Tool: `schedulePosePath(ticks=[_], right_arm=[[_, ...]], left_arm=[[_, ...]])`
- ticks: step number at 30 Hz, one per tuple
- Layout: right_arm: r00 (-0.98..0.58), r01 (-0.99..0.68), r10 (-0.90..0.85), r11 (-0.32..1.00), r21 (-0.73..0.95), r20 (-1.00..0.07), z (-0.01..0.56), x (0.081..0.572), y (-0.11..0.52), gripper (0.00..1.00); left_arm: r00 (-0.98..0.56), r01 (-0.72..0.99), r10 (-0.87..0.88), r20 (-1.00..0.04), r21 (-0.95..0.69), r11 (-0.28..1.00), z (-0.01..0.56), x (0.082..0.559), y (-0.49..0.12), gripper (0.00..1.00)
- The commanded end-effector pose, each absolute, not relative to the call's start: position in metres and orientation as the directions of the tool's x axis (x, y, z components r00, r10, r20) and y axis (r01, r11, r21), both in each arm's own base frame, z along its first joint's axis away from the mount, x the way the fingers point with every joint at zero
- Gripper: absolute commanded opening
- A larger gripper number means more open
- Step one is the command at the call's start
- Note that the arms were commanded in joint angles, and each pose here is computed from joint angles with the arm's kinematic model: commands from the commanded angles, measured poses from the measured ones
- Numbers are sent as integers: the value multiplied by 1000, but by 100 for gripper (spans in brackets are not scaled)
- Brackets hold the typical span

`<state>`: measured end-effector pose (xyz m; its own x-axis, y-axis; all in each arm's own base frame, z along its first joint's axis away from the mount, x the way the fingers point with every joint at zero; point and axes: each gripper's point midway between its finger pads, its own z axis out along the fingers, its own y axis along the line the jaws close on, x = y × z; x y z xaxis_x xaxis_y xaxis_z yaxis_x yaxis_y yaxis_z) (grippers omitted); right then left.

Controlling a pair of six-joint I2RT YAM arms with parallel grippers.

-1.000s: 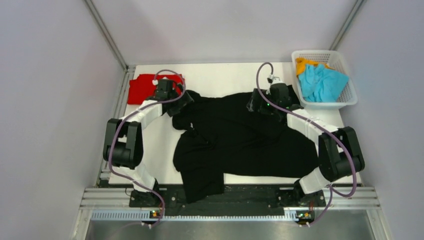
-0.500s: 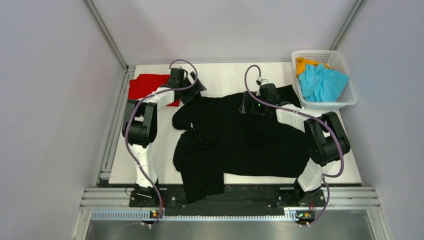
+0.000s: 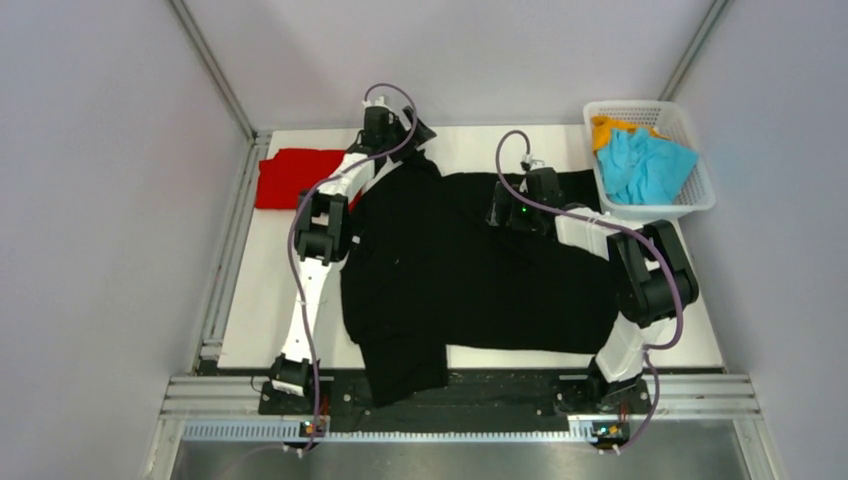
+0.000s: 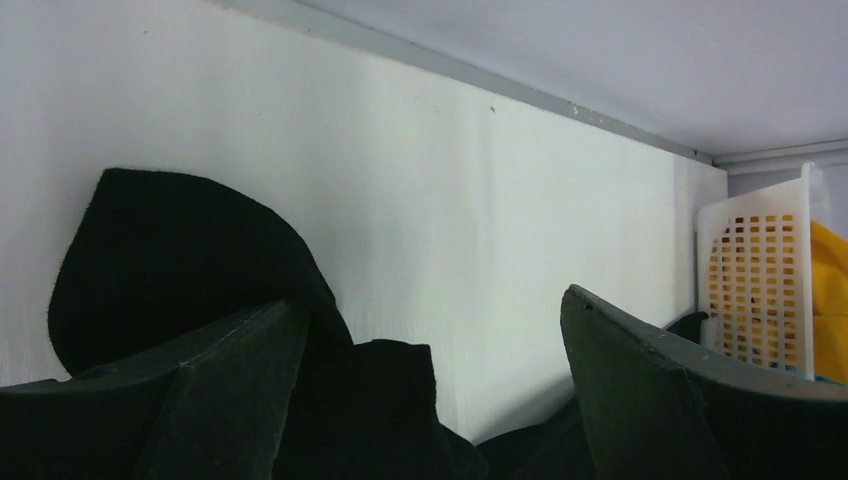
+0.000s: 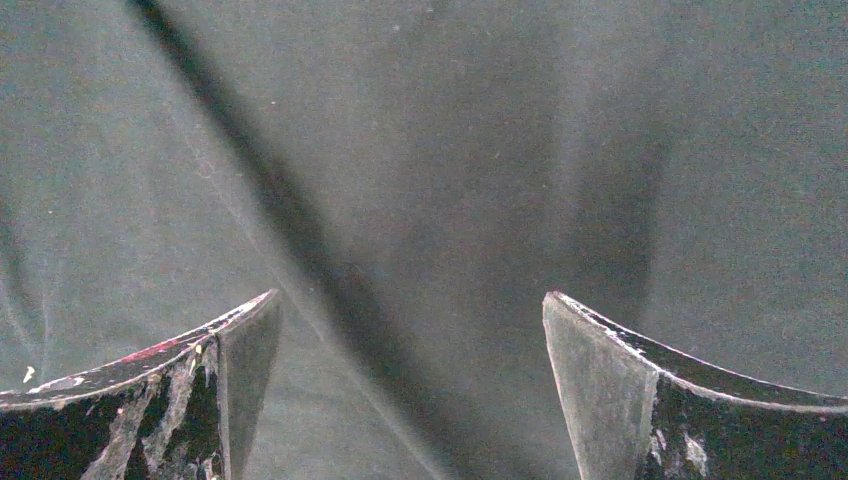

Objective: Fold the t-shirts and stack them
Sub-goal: Flatten out the tshirt

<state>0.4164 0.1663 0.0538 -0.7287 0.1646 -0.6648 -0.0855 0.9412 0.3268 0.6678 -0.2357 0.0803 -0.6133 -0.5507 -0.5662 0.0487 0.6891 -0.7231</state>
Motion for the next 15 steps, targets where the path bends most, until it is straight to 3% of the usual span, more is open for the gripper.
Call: schedulePosePath(ticks=[1, 4, 8, 15], right_arm=[[-662, -82, 179, 948, 308, -728, 81, 436, 159, 99], [-648, -73, 183, 951, 299, -739, 86, 437, 155, 99], [-640, -56, 191, 954, 293, -744, 87, 442, 152, 99], [-614, 15, 237, 957, 289, -753, 93, 464, 144, 99]], left_arm=[[-493, 281, -471, -731, -646, 709, 175, 671, -250, 99], [-453, 295, -369, -812, -526, 798, 196, 643, -244, 99], [-446, 251, -317, -837, -457, 853, 215, 598, -220, 99], [-582, 113, -297, -757, -436, 893, 165, 533, -192, 99]])
